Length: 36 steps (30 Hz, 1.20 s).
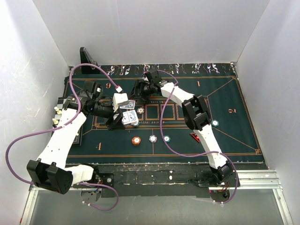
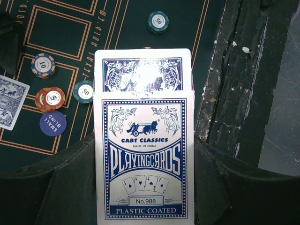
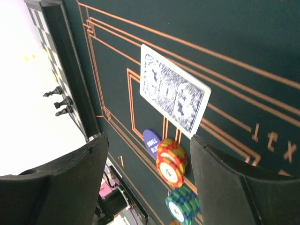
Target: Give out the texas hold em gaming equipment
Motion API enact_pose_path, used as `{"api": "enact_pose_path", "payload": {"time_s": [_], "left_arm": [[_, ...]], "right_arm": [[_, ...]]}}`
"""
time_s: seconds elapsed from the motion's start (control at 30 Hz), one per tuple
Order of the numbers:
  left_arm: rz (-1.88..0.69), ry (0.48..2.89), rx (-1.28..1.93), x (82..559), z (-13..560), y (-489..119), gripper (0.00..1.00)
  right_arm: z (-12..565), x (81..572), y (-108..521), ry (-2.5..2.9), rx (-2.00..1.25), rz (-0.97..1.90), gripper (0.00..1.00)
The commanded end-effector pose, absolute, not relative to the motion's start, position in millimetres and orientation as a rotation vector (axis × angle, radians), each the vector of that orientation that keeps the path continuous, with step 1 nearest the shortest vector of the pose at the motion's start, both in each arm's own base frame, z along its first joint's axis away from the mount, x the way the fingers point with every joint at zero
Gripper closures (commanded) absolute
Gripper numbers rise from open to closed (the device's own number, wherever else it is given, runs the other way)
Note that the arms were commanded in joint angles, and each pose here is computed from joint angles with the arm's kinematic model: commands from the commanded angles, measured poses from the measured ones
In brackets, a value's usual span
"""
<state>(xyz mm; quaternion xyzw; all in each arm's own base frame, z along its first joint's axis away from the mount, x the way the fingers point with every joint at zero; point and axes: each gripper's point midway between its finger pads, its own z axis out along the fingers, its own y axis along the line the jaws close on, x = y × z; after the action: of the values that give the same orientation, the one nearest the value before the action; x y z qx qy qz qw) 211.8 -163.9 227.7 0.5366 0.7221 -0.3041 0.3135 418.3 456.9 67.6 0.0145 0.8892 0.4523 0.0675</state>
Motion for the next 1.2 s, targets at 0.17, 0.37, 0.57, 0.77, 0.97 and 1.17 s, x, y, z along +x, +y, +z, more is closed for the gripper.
{"api": "enact_pose_path", "payload": {"time_s": [0.17,0.37,0.57,0.77,0.97,1.17], "left_arm": [[-0.801,1.866,1.394,221.3,238.5,-168.4,0.96],[-0.788,1.896,1.400,223.0,231.6,-165.6,0.96],[-0.775,1.877,1.389,227.4,229.3,-167.0,0.96],[-0.699,1.810,1.381,235.5,238.0,-167.1,0.97],[-0.651,1.786,1.410,237.1,239.6,-164.4,0.97],[-0.635,1.737,1.438,235.0,241.6,-167.2,0.97]], "right_arm": [[200.0,414.7,419.8,2.457,-0.095,1.330,0.18],[240.5,361.9,377.1,2.406,-0.103,1.396,0.13],[270.7,286.1,359.0,2.307,-0.205,1.658,0.12],[278.3,238.5,370.8,2.290,-0.339,1.772,0.11],[276.3,221.3,398.0,2.335,-0.449,1.793,0.10],[271.3,215.0,411.5,2.339,-0.477,1.825,0.09]]}}
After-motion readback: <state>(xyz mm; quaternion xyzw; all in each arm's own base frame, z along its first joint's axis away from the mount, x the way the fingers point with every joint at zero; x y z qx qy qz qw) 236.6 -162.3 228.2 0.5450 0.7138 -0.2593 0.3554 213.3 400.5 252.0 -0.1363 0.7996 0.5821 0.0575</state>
